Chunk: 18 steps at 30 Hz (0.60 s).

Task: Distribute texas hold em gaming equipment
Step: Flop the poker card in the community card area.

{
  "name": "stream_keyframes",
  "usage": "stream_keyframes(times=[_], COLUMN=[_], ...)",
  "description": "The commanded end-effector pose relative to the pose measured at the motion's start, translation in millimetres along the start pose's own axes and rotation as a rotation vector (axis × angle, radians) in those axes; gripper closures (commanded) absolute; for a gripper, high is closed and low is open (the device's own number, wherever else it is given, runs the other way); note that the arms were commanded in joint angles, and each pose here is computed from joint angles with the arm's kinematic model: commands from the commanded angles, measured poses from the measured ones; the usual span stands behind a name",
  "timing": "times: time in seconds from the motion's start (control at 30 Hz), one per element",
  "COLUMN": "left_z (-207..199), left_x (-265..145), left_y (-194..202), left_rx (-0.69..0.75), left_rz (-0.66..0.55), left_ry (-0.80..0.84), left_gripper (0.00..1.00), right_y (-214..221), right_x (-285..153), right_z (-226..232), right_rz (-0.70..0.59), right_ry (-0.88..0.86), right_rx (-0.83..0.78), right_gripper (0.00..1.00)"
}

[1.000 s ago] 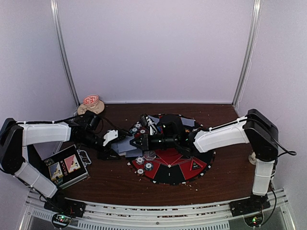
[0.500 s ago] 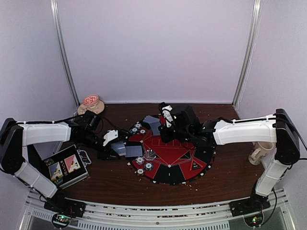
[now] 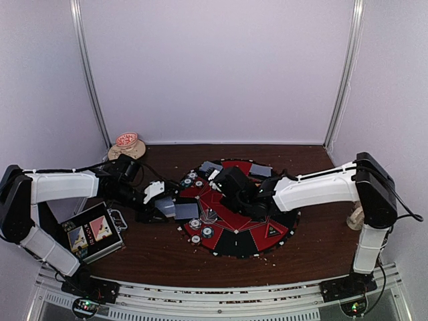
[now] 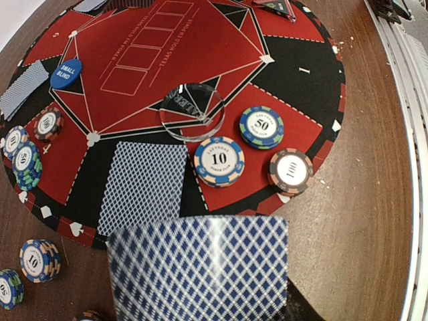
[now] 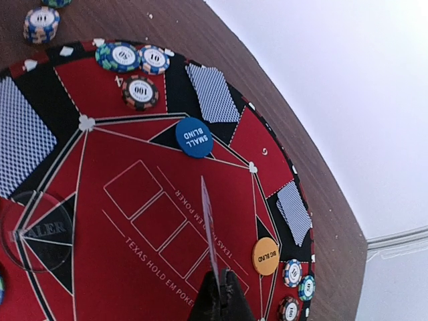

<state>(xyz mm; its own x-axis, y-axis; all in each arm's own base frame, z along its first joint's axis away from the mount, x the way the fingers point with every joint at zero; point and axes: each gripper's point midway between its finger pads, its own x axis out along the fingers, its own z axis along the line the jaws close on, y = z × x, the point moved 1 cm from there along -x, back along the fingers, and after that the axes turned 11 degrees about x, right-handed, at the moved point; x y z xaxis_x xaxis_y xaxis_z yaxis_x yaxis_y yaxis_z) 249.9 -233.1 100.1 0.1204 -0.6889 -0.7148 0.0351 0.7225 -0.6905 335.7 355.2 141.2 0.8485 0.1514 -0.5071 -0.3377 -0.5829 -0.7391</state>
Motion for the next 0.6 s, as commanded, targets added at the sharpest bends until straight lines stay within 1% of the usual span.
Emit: stream_keyframes(times=[0.0, 0.13, 0.3, 0.57], left_z=[-0.1, 0.1, 0.1, 0.2], left_x=[-5.9, -5.6, -5.9, -5.9], left_y=[-9.9, -9.8, -9.7, -9.7], left_rx=[0.032, 0.03, 0.032, 0.032], left_rz=[-0.037, -0.037, -0.036, -0.036], left_ry=[-0.009, -0.008, -0.01, -0.011], left_gripper=[0.54, 0.54, 0.54, 0.55], right_y=[5.3, 8.4, 18.3, 23.6], right_x=[5.8, 12.3, 28.2, 50.2], right_z=[-5.1, 3.2, 17.8, 32.0], right_rz=[-0.003, -0.007, 0.022, 0.029], right_ry=[0.092, 0.061, 0.018, 0.004], right_rx=[-0.197, -0.288, -0.393, -0.479], right_gripper=[1.0, 1.0, 1.0, 1.0])
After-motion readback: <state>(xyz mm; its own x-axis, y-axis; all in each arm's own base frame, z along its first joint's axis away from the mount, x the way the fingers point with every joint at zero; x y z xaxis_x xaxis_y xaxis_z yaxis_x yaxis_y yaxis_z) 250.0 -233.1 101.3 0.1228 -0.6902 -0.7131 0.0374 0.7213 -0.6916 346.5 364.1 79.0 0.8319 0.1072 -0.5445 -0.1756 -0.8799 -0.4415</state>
